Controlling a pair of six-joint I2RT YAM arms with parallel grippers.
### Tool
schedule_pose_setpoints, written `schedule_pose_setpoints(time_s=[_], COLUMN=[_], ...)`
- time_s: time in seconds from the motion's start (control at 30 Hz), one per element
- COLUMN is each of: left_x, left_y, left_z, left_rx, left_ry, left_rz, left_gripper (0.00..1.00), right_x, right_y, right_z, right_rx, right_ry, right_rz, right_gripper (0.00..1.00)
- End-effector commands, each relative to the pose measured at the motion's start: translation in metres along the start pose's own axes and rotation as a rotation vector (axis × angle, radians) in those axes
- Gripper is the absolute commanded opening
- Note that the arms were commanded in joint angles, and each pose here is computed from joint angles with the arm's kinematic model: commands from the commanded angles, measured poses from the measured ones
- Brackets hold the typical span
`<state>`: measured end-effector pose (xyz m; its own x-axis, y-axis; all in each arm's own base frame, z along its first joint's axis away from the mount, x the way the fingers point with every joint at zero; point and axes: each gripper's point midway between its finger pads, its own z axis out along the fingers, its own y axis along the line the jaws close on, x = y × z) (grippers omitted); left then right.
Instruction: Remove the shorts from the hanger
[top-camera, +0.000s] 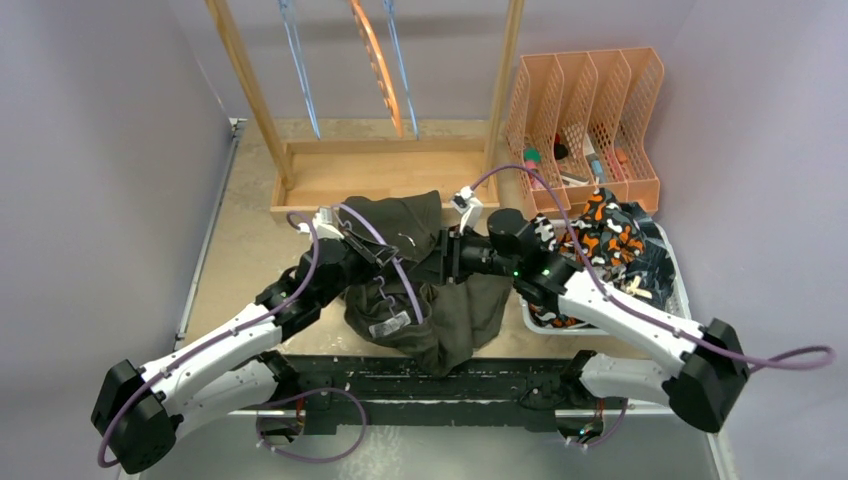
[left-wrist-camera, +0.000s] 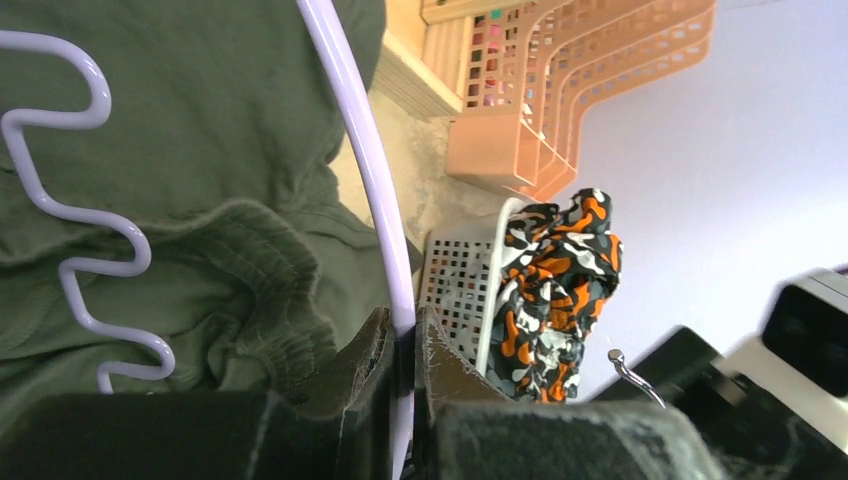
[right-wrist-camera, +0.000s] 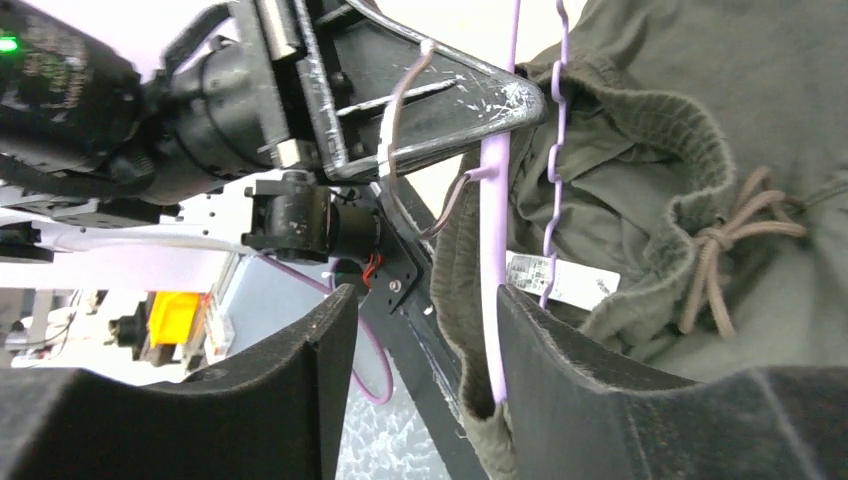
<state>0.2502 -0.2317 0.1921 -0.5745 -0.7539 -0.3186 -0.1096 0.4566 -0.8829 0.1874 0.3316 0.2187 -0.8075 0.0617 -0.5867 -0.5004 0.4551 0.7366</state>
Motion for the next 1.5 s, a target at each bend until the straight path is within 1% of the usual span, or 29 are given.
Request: schedule_pose_setpoints(time_s=[0.0, 0.1, 0.17, 0.33, 0.57, 0.7, 0.73, 0.77, 0.8, 0.9, 1.0, 1.03, 1.13, 1.2, 1.27, 1.4, 1.47], left_x=[-0.012, -0.011, -0.012, -0.011, -0.013, -0.014, -0.015, -0.015, -0.016, -0.017, -0.017, -0.018, -0.022, -0.032, -0.046, -0.078, -0.094], left_y=[-0.015, -0.012, -0.012, -0.010, -0.010, -0.009, -0.009, -0.009, -0.010, -0.011, -0.010, -0.010, -0.012, -0.014, -0.022, -0.035, -0.039], left_z=[-0.004, -0.003, -0.002, -0.002, -0.004, -0.005, -0.005, -0.004, -0.005, -0.006, -0.007, -0.008, -0.011, -0.018, -0.029, -0.056, -0.074], left_rx=[0.029, 0.021, 0.021, 0.016, 0.000, -0.011, -0.016, -0.018, -0.016, -0.012, -0.014, -0.014, -0.020, -0.040, -0.052, -0.083, -0.093], left_ry=[-0.046, -0.048, -0.048, -0.047, -0.049, -0.053, -0.056, -0.059, -0.061, -0.064, -0.066, -0.068, -0.084, -0.118, -0.169, -0.284, -0.343], left_rz=[0.005, 0.003, 0.004, 0.003, 0.022, 0.034, 0.038, 0.038, 0.038, 0.036, 0.034, 0.035, 0.052, 0.077, 0.098, 0.127, 0.130], left_gripper=[0.00, 0.00, 0.00, 0.00, 0.00, 0.00, 0.00, 0.00, 0.00, 0.00, 0.00, 0.00, 0.00, 0.00, 0.00, 0.00, 0.00], right_x=[-0.009, 0.017, 0.037, 0.078, 0.099, 0.101, 0.101, 0.103, 0.104, 0.106, 0.104, 0.101, 0.091, 0.082, 0.085, 0.084, 0.084], right_y=[-0.005, -0.006, -0.019, -0.032, -0.046, -0.037, -0.033, -0.032, -0.034, -0.038, -0.041, -0.041, -0.048, -0.052, -0.057, -0.072, -0.068], right_z=[-0.027, -0.034, -0.035, -0.022, -0.004, -0.002, -0.001, 0.000, 0.001, 0.004, 0.004, 0.003, -0.004, -0.012, -0.020, -0.030, -0.030], right_rx=[0.104, 0.072, 0.115, 0.128, 0.188, 0.119, 0.092, 0.083, 0.085, 0.097, 0.116, 0.126, 0.200, 0.251, 0.284, 0.368, 0.344], right_ry=[-0.070, -0.006, 0.028, 0.130, 0.183, 0.187, 0.193, 0.200, 0.203, 0.207, 0.196, 0.183, 0.134, 0.098, 0.104, 0.074, 0.063], right_rz=[-0.034, 0.004, 0.053, 0.114, 0.107, 0.090, 0.088, 0.089, 0.095, 0.103, 0.103, 0.102, 0.096, 0.083, 0.090, 0.092, 0.111], right_gripper=[0.57, 0.57, 0.57, 0.59, 0.58, 0.43, 0.37, 0.29, 0.24, 0.15, 0.02, 0.00, 0.00, 0.00, 0.00, 0.00, 0.00])
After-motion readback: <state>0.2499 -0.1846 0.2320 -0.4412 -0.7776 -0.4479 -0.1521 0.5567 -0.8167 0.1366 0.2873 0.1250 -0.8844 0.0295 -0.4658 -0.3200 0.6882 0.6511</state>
